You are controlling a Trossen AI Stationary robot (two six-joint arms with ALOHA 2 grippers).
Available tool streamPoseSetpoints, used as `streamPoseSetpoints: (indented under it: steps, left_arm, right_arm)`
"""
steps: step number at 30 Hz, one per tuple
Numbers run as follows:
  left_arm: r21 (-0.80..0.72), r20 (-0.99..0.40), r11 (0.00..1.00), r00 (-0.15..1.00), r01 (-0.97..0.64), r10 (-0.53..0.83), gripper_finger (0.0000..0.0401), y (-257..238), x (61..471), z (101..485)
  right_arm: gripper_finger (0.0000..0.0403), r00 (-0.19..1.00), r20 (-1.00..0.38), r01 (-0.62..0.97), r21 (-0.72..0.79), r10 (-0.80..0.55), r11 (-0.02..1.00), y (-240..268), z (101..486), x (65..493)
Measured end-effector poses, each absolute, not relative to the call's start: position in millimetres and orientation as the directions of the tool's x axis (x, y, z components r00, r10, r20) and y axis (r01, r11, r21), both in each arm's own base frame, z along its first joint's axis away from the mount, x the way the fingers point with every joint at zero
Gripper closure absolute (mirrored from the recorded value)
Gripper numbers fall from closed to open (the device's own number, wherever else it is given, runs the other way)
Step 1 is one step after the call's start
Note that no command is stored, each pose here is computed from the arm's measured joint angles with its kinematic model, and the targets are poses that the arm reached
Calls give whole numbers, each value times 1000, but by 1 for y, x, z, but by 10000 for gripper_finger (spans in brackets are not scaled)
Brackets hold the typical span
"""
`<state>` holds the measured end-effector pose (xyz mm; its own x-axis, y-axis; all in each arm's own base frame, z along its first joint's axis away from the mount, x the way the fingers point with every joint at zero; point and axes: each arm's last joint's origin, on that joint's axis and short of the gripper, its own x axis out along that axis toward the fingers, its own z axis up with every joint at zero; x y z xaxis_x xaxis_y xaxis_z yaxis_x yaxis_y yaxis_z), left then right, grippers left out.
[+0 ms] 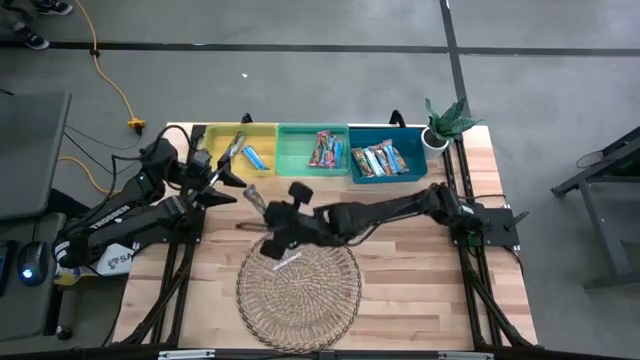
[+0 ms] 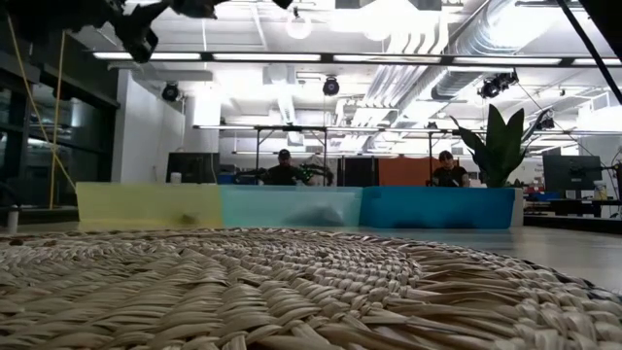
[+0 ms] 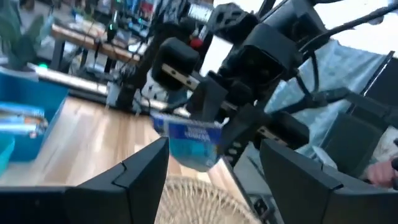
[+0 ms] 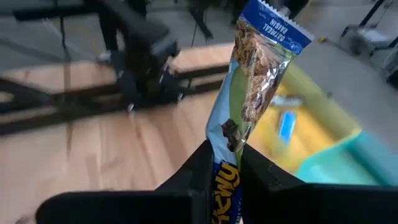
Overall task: Pick and place Granola Bars by type
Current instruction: Put the blue granola bar into the yellow bin
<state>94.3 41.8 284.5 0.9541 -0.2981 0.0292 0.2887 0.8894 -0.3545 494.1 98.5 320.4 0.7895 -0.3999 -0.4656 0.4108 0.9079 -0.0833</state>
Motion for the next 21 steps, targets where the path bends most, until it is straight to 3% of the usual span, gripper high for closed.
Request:
streamPoseSetpoints:
  steps: [10,21]
  left_arm:
    - [-306,198,913,956,269,-215,151,47,98,306]
    - [-336,200,902,956,272,-213,151,57,111,305]
  right_arm:
    - [368,864,-291,406,-84,-412,910,77,345,505]
    - [368,887,-195,408,-93,-419,908,68,357,509]
